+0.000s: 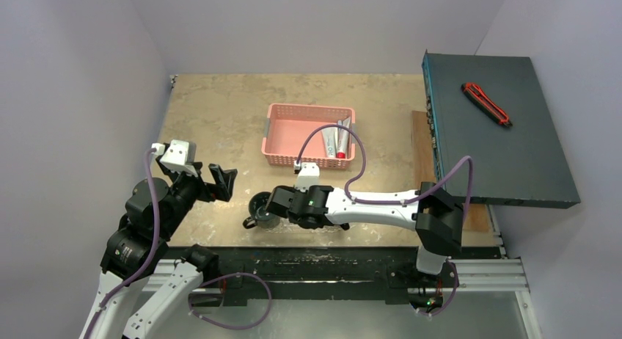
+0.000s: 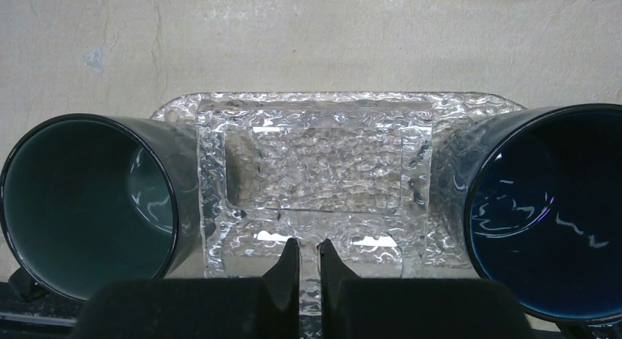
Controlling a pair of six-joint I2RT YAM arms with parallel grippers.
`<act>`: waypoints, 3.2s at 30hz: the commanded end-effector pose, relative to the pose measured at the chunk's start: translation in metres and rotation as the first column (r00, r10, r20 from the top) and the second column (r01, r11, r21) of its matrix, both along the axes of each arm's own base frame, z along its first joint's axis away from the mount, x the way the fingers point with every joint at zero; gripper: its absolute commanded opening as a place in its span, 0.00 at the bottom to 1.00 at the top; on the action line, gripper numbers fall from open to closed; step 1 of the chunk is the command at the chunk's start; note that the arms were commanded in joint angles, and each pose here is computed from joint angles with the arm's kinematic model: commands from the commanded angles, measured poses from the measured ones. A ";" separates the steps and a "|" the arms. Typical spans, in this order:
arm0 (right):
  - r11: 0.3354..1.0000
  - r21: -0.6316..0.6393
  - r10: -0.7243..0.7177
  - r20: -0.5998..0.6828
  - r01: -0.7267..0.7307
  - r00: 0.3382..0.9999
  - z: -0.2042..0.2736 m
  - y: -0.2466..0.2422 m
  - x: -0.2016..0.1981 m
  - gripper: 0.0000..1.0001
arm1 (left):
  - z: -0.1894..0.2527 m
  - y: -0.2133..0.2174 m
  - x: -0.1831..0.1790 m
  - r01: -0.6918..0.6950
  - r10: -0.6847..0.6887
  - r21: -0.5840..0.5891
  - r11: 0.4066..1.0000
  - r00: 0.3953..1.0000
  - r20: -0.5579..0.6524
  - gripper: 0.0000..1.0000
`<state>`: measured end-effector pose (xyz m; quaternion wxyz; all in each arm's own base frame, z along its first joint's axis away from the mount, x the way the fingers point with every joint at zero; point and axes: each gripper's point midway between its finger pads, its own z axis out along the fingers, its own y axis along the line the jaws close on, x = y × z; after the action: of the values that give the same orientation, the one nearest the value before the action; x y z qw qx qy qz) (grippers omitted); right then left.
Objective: Prepare toiletry sets of a toothbrush and toothpaste on the tray
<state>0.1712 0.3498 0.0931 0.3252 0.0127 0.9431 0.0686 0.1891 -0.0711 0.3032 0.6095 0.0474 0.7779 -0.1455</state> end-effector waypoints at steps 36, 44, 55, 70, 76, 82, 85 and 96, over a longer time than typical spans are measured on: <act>1.000 -0.001 0.027 0.177 -0.028 0.984 0.090 -0.014 0.046 0.34 | 0.015 -0.001 0.001 0.000 0.001 -0.025 1.000 0.999 0.038 1.00; 0.996 -0.086 0.020 0.192 -0.004 0.981 0.099 -0.033 0.097 0.38 | 0.014 -0.001 0.002 0.001 -0.001 -0.023 1.000 0.999 0.035 1.00; 0.973 -0.187 -0.098 0.210 0.138 0.973 0.084 -0.063 0.173 0.40 | 0.014 -0.003 0.001 0.012 -0.011 -0.025 1.000 0.999 0.033 1.00; 0.903 -0.285 -0.275 0.191 0.321 0.942 0.033 -0.103 0.240 0.43 | 0.016 -0.010 -0.001 0.050 -0.048 -0.038 0.998 0.998 0.034 1.00; 0.877 -0.305 -0.328 0.184 0.371 0.927 0.018 -0.118 0.255 0.43 | 0.016 -0.012 -0.001 0.060 -0.058 -0.044 0.997 0.998 0.031 1.00; 0.861 -0.309 -0.363 0.184 0.405 0.913 0.009 -0.132 0.268 0.43 | 0.016 -0.013 -0.002 0.067 -0.066 -0.046 0.997 0.997 0.030 1.00; 0.859 -0.306 -0.370 0.180 0.410 0.911 0.006 -0.135 0.274 0.43 | 0.016 -0.013 -0.002 0.065 -0.064 -0.046 0.997 0.998 0.029 1.00; 0.853 -0.324 -0.381 0.151 0.410 0.912 -0.015 -0.141 0.289 0.43 | 0.014 -0.014 0.000 0.065 -0.064 -0.043 0.997 0.998 0.021 1.00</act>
<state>0.4482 0.2081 0.0719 0.3542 0.1352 0.9097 -0.1695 0.1869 -0.0827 0.3009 0.5983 0.0678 0.7805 -0.1683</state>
